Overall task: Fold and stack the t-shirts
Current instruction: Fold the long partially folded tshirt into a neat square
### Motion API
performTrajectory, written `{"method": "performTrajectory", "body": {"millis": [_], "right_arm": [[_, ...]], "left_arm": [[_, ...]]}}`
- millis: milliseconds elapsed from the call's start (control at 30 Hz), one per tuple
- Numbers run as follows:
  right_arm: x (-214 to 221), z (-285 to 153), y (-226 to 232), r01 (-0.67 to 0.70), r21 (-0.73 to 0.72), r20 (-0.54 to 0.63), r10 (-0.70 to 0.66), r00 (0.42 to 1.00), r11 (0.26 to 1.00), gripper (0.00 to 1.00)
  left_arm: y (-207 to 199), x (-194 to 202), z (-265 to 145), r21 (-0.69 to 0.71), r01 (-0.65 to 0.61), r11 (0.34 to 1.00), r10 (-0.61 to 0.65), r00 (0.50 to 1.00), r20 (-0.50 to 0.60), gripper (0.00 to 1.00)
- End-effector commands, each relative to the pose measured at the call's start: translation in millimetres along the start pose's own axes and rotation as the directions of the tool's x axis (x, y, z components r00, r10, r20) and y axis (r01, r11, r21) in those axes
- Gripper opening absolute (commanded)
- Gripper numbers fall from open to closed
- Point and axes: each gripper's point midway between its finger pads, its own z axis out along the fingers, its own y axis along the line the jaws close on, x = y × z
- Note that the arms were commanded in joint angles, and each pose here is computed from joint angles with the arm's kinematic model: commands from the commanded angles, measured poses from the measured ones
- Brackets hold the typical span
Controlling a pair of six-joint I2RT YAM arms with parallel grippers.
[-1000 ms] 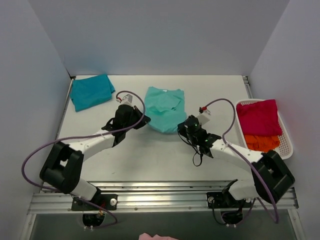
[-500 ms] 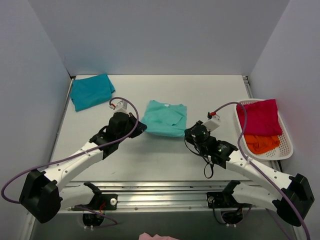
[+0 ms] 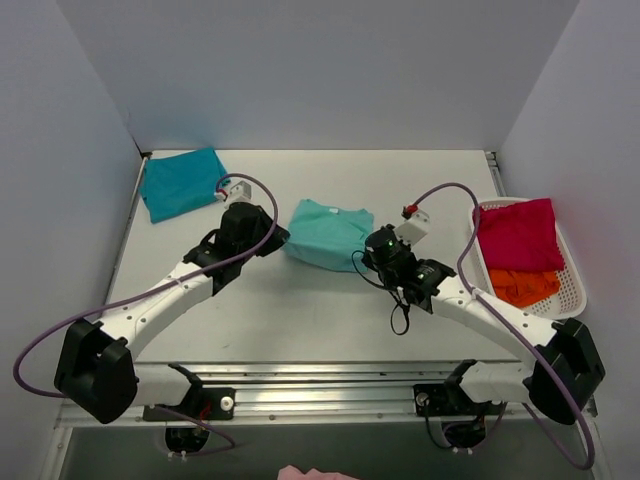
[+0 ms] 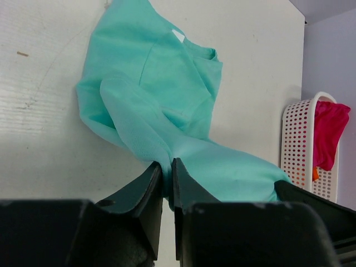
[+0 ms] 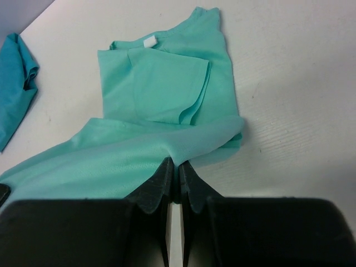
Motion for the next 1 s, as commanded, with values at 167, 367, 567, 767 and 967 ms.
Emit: {"method": "performTrajectory", "body": {"millis": [167,367,567,767,967], "right_arm": [[-26,29,12,-0.003,0.025,0.045,0.001,0.999,1.000,0.00],[-32,79,-5,-0.022,0.096,0.028,0.019,0.999,0.995,0.00],[-35,186,-23,-0.059,0.191,-0.026,0.065,0.998,0.980,0.00],[-85,341,-3,-0.103,0.111,-0.031,0.107,0.994,0.989,0.57],[-145,322,16,-0.085,0.037,0.138,0.079,0.987,0.996,1.00]], "left_arm": [[-12,-38,30,0.047,0.024,0.999,-0.025,0.999,0.023,0.20],[-4,-50,78,0.081,0.022,0.996,-0.018,0.999,-0.049,0.20],[-25,-88,168,0.184,-0.017,0.983,0.030,0.997,-0.065,0.18],[-36,-141,270,0.318,-0.003,0.948,0.017,0.999,-0.042,0.19],[-32,-151,265,0.309,-0.113,0.944,0.118,0.993,0.002,0.22]]}}
